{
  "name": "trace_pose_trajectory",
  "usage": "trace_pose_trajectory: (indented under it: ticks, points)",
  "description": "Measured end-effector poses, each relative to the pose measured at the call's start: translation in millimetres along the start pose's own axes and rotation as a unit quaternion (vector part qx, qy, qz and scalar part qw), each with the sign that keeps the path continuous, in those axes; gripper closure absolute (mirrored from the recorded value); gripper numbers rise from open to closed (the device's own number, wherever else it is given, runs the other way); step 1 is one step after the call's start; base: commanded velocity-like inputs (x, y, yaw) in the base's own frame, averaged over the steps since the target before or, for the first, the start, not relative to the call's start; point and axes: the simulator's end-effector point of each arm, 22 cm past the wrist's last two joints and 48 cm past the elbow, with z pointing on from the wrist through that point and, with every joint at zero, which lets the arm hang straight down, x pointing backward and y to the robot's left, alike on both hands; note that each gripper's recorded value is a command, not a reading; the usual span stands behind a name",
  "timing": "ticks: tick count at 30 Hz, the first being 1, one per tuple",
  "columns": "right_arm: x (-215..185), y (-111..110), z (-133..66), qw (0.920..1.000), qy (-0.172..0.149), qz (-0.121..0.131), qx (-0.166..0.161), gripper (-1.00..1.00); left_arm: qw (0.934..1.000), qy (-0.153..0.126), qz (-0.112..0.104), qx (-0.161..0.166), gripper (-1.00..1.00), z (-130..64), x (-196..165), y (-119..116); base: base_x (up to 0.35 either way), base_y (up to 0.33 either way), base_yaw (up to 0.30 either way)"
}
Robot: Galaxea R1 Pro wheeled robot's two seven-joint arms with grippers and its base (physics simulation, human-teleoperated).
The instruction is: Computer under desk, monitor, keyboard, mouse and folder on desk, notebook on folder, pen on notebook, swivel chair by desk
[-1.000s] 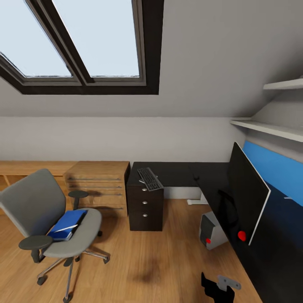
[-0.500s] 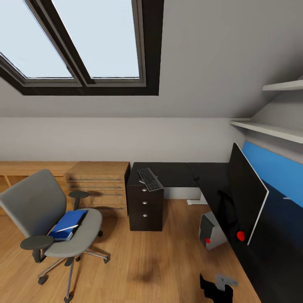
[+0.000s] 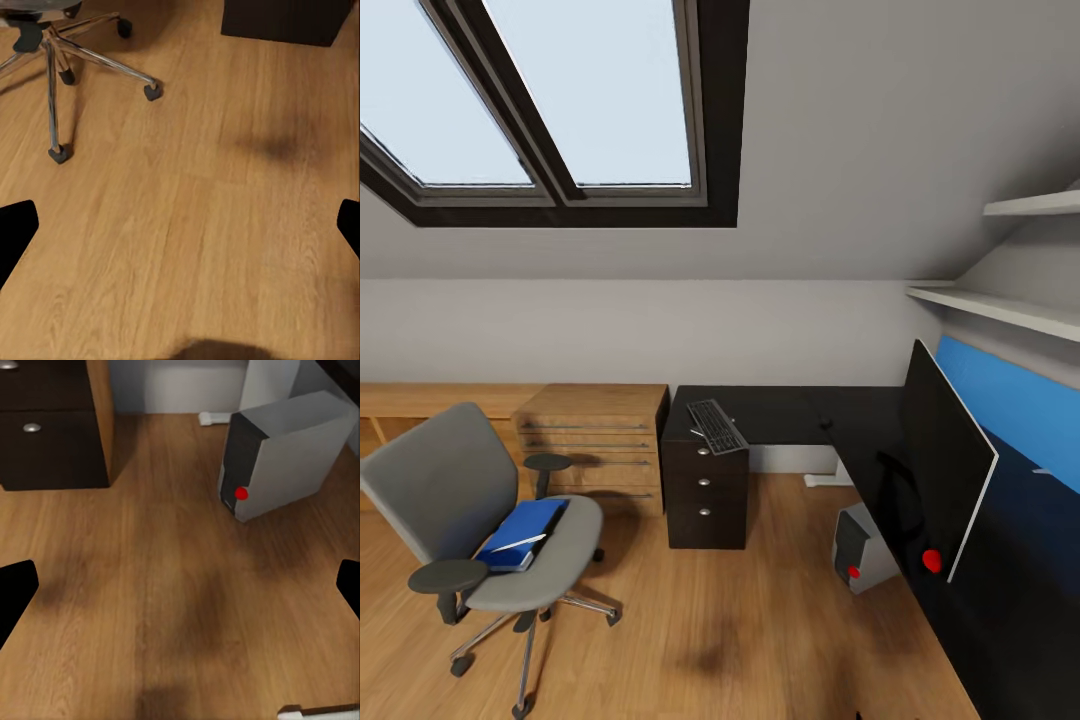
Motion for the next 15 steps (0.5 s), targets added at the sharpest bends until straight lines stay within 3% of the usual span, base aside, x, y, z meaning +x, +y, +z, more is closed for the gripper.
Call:
trace_pose_trajectory:
  ticks: [6,12,15]
  points:
    - [2,0,-1.4,1.0,0.001,0.002,0.001,-1.0,0.9993,-0.011,0.025,0.026,-1.0,-1.5,-3,-11,0.0,0.0,0.0]
    - [7,3,-2.2,0.9999,0.008,0.007,0.002,-1.0,0.999,-0.026,0.027,0.023,-1.0,-3.2,-6,-7,0.0,0.0,-0.001]
    - [9,3,-2.4,0.9999,0.01,0.007,0.003,-1.0,0.9986,-0.042,0.024,0.021,-1.0,-13.8,0,-2,0.0,0.0,-0.046]
